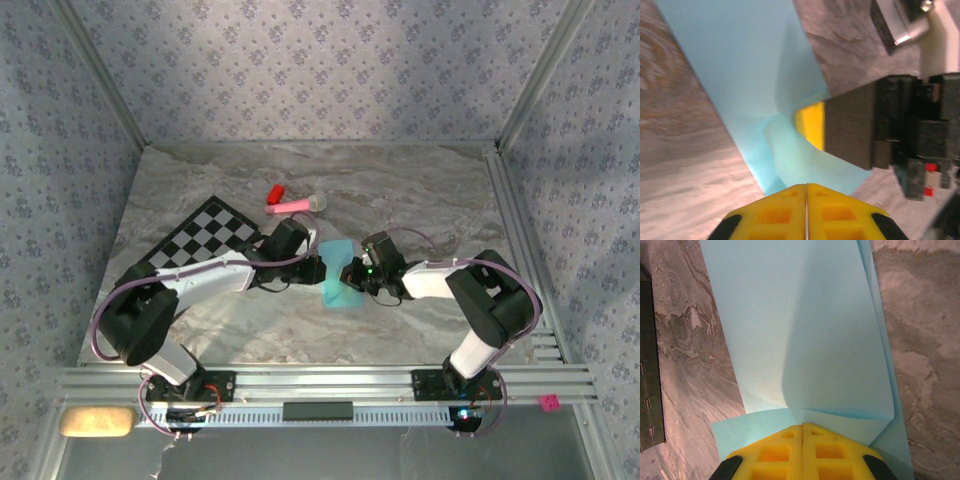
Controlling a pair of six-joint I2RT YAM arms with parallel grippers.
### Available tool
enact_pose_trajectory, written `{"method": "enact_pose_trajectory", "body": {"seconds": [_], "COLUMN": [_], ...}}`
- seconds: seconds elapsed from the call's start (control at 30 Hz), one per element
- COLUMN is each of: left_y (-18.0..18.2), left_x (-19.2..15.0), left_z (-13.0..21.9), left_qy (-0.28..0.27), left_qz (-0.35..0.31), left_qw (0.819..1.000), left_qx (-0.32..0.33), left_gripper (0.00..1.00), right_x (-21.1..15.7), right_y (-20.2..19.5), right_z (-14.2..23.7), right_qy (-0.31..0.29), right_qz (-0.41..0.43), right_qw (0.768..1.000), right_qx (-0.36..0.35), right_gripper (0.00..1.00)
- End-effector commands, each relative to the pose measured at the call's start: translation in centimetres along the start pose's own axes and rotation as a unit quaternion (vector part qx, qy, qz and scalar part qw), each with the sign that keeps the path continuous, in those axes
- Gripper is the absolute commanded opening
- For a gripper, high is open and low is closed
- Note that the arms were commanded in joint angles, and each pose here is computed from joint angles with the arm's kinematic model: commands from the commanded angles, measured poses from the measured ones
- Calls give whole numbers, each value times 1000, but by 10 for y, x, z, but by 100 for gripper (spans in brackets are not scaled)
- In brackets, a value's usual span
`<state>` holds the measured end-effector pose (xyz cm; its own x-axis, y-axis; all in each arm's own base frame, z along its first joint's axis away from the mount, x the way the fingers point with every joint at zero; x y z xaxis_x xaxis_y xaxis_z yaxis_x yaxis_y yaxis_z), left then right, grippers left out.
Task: Fold a paper plane with a square sheet of paper (pick it up from the middle)
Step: Fold the triangle a second time at the center of the table.
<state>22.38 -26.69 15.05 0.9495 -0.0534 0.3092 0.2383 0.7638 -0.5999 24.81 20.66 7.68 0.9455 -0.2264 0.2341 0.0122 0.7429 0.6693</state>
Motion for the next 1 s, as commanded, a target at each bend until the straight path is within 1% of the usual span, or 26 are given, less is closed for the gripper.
{"method": "enact_pose_trajectory", "body": {"seconds": [0.0,0.13,0.27,0.5,0.67,0.97], "left_y": [-20,-24,-27,-13,-7,6], "left_x": [-4,-10,-11,-12,-16,-32], "left_z": [-4,-17,-29,-49,-56,-62], "left_qy": [60,94,107,119,128,152], "left_qz": [17,14,13,24,21,19], "left_qw": [996,993,991,992,991,988], "left_qx": [-68,-73,-73,-32,-19,4], "left_gripper": [6,5,5,5,6,7], "right_x": [-22,-23,-23,-23,-23,-24], "right_y": [-29,-31,-31,-31,-31,-33], "right_z": [0,0,0,-1,-1,-2], "right_qy": [35,35,35,37,38,41], "right_qz": [-12,-13,-14,-15,-14,-15], "right_qw": [996,996,996,996,996,996], "right_qx": [-75,-77,-78,-75,-75,-78], "right_gripper": [1,1,1,1,1,1]}}
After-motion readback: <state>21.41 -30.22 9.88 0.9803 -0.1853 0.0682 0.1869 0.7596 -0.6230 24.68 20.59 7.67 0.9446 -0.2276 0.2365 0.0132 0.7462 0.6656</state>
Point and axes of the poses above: each hand's point on the last joint's axis, 136 mm out from that joint toward the fingers, its own z axis back along the fingers, its own y axis along the line the jaws close on, x = y × z, the point moved 8 cm from there along z, back along the fingers, and after that the axes turned 6 degrees about z, right-handed, at the moved point
